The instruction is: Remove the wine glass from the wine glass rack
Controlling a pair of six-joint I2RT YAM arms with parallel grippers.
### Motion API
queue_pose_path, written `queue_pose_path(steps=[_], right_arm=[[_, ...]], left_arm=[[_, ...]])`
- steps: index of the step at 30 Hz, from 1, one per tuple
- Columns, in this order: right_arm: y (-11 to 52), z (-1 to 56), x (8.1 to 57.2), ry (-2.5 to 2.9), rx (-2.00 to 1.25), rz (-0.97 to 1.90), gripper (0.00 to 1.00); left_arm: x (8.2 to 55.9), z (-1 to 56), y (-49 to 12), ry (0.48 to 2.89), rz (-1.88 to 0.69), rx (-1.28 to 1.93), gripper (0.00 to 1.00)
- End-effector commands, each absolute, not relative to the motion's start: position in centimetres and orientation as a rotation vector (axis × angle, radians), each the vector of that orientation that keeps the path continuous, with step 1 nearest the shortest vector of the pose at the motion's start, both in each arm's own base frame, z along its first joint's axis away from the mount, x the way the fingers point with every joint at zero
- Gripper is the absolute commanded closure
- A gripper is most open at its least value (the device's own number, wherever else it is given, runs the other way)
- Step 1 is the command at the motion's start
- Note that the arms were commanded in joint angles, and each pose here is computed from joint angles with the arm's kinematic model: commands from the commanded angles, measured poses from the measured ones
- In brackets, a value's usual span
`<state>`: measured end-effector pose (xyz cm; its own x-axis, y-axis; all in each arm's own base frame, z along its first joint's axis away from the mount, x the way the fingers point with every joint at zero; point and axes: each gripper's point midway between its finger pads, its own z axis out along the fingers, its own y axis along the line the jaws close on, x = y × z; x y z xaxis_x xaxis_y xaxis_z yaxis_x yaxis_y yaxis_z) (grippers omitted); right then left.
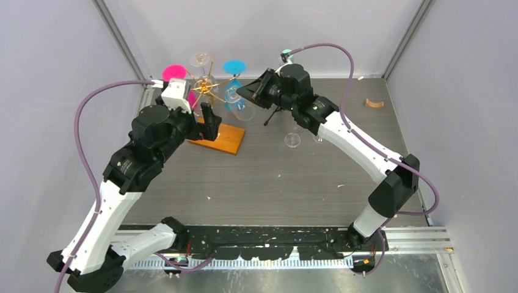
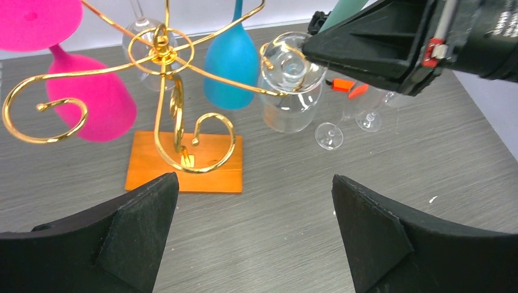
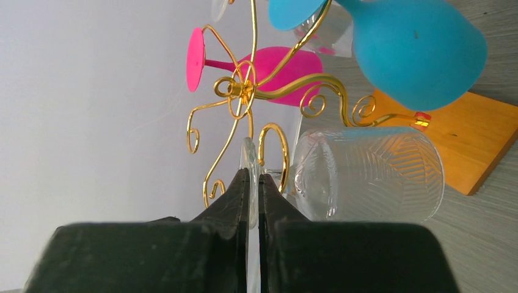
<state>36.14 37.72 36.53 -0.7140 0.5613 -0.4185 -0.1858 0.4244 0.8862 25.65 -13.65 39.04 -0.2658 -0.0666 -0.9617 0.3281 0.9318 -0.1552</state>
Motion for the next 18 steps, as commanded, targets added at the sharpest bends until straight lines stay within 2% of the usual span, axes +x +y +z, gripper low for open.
queue_pose_path(steps=[1,6,18], right_arm=[[36.7,40.3,35.4,1.910,0.235,1.307,0.99],[36.8,40.1,35.4,1.924,0.217,1.283,1.00],[38.3,43.3,33.7,1.833,0.230,1.522,1.00]], left_arm=[[26.3,39.8,-13.0,1.762,-0.342,0.171,0.00],[26.5,39.6,-12.9,1.764,-0.331,0.169,0.00],[26.5,39.6,-12.7,1.755,-0.320,0.159,0.00]])
